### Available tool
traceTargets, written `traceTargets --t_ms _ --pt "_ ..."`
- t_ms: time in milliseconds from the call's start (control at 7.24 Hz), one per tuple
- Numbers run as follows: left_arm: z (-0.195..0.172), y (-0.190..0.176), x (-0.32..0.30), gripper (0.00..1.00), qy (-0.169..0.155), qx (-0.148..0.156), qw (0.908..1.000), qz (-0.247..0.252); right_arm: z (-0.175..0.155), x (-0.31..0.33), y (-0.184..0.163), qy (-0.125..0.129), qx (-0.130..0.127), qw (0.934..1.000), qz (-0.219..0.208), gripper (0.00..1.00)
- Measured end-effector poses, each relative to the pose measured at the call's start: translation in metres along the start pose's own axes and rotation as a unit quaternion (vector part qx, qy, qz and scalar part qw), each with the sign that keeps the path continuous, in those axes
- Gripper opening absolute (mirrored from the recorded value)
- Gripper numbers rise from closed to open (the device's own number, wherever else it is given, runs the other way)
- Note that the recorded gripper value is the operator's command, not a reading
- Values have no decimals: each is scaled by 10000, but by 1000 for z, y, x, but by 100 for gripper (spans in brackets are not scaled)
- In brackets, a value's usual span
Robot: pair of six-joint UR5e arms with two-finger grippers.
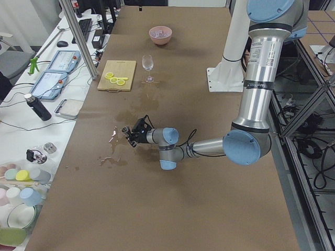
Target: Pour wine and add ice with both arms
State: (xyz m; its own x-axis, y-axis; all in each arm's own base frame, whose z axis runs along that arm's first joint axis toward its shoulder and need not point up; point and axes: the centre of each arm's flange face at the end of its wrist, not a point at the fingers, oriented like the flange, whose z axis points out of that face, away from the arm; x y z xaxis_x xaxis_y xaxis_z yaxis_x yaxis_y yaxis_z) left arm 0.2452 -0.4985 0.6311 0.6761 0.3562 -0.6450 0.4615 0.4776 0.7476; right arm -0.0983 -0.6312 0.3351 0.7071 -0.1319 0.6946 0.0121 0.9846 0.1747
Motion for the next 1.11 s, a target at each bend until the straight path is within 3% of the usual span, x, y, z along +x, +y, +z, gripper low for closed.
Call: traceTargets --t_ms 276,691,1106 --pt "4 -5 5 0 25 23 10000 -10 21 104 33 -43 -325 9994 119 100" --pt "5 -5 5 9 24 21 10000 24 55 226 71 -159 -743 9964 370 100" --pt "6 -6 6 21 33 27 10000 42 76 297 113 -167 -969 9929 664 100"
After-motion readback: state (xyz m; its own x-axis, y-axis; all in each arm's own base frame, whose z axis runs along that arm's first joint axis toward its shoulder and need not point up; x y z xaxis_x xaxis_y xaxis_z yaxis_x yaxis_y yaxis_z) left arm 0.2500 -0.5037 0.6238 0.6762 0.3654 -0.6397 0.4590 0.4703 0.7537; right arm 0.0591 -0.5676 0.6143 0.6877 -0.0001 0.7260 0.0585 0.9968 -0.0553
